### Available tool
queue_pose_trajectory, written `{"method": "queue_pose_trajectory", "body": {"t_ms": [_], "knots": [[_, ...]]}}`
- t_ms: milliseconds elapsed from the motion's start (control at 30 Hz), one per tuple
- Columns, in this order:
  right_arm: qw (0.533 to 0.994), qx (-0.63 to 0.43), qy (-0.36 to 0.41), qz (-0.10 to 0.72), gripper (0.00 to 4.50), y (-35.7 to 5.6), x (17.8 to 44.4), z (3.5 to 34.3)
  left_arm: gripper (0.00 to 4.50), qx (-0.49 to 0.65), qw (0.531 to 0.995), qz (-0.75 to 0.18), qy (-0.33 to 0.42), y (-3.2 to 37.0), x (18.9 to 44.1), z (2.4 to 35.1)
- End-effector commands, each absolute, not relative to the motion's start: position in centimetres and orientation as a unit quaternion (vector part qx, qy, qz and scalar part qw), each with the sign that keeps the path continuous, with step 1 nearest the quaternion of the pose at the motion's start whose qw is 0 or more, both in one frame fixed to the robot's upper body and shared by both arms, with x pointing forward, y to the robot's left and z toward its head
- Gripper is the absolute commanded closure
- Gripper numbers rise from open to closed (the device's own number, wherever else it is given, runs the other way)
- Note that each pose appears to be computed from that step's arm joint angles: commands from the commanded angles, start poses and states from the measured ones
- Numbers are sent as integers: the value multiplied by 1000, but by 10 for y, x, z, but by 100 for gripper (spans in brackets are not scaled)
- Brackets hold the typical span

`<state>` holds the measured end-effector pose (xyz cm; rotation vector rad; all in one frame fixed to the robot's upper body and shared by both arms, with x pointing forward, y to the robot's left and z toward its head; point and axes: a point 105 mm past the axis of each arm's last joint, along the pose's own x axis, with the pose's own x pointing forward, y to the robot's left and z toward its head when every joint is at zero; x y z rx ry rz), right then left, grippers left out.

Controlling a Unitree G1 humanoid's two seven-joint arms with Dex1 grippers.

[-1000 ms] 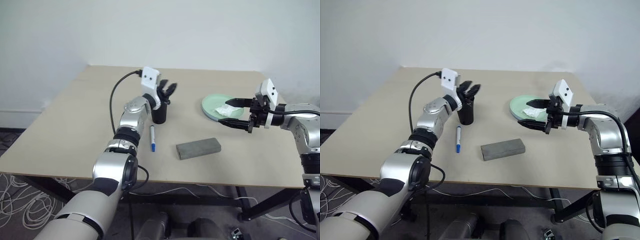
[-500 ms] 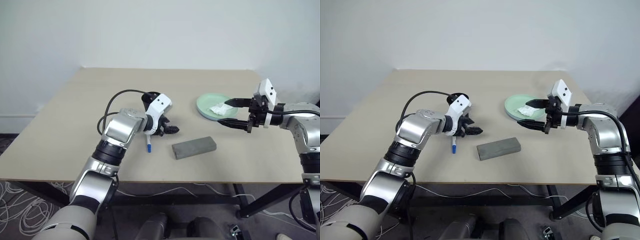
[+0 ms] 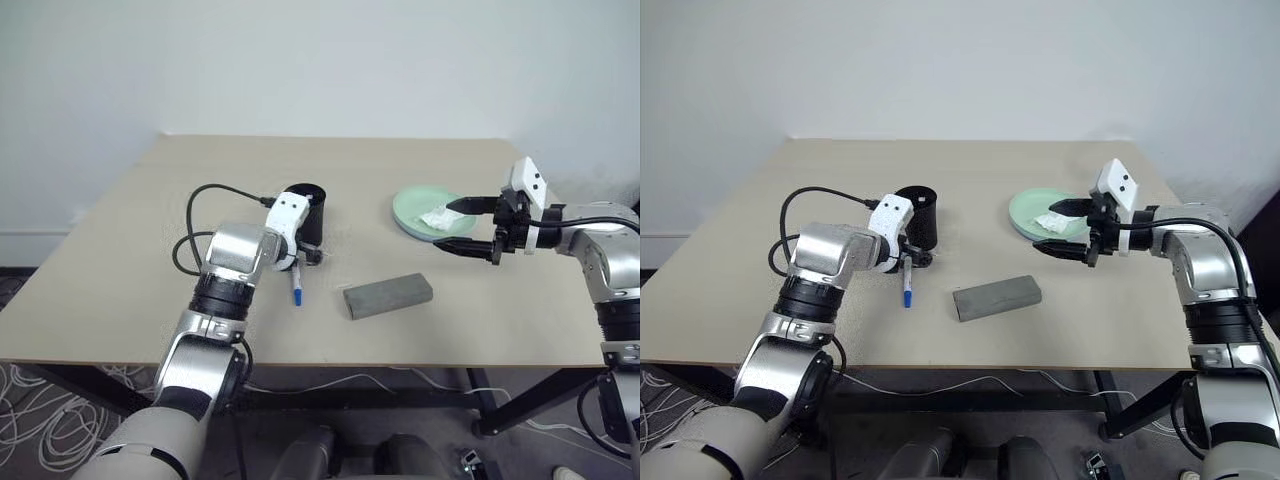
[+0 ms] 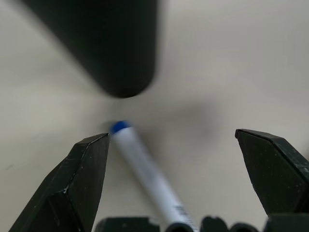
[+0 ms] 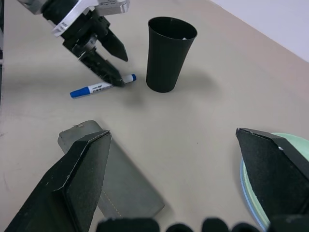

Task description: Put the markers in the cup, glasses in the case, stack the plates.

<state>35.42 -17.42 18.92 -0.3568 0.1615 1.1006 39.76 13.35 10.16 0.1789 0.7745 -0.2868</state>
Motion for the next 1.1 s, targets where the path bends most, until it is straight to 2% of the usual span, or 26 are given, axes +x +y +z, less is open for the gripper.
{"method": "queue_pose_trajectory", "body": {"t_ms": [33,900,1000,1100], "knots": [[833,-185,52,519,0,-173,356,204,8,89,923,-109,358,141,407,114],[834,-187,50,516,0,-172,356,203,8,82,904,-119,403,128,405,91],[835,-187,49,516,0,-172,355,203,67,83,902,-120,406,128,405,89],[835,-188,49,516,0,-172,356,203,165,84,900,-121,409,128,404,87]]}}
